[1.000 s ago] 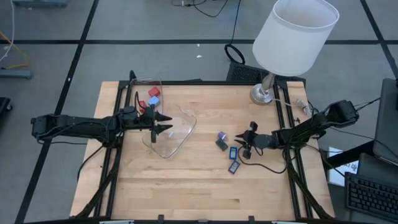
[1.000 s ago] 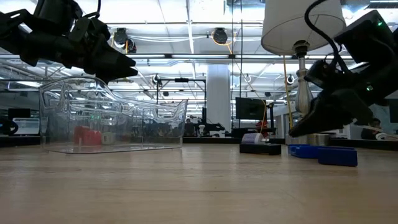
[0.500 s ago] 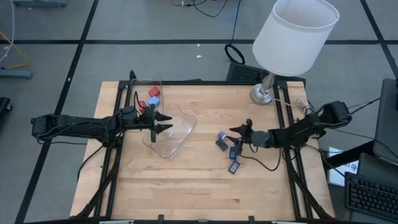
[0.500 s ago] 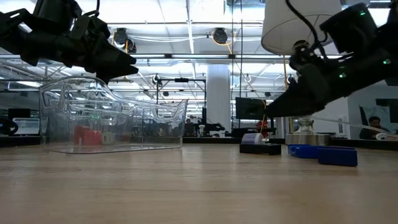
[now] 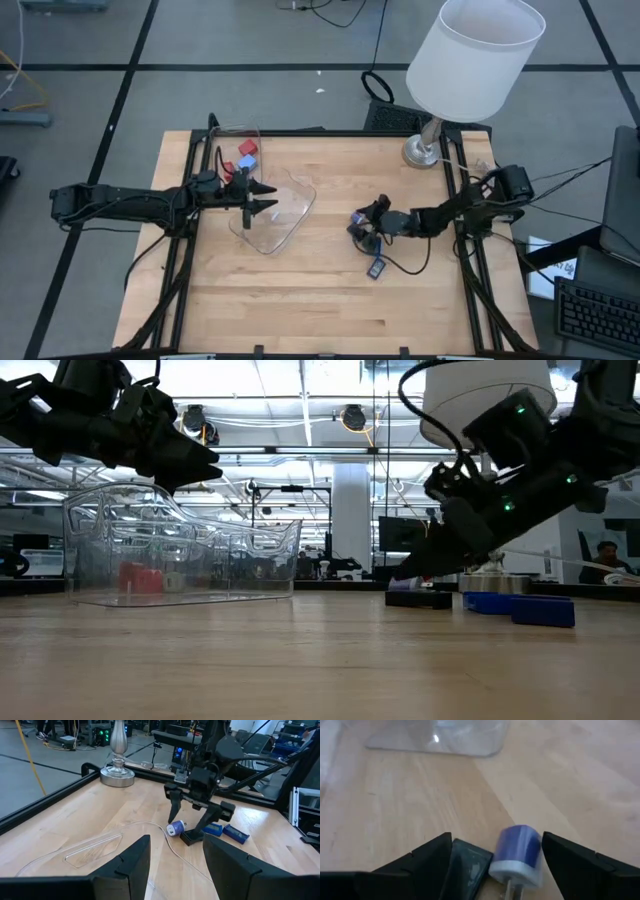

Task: Pick & Place Office items
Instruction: Put the blue charger adapter into the top transparent bin

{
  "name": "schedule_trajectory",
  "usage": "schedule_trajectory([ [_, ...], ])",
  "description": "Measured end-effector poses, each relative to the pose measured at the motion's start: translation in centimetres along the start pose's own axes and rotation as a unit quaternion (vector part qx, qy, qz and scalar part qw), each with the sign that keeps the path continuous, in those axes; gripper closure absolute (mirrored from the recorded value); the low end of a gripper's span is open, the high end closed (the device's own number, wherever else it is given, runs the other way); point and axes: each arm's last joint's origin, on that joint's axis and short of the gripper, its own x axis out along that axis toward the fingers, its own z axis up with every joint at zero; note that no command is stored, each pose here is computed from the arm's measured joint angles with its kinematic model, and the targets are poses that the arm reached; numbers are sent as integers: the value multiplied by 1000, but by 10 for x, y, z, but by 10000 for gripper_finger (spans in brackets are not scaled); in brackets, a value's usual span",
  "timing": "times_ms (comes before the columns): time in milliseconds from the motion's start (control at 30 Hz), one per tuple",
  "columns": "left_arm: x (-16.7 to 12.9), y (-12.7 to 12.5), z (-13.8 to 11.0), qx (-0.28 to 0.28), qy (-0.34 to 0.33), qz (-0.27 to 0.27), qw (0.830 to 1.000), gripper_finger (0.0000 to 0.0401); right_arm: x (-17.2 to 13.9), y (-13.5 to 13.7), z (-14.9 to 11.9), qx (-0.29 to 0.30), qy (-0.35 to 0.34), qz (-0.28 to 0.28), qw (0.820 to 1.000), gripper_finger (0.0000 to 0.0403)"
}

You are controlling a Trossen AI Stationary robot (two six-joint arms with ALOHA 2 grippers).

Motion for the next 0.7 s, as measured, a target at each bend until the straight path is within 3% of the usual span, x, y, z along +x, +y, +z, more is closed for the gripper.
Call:
schedule_trajectory([
  [367, 0, 0, -1, -1, 3, 0, 1000, 219, 6, -4, -3, 9, 33, 5, 999, 154],
  [700, 0, 0, -1, -1, 3, 1, 1000, 219, 5, -3, -3, -1, 37, 19, 999, 232],
])
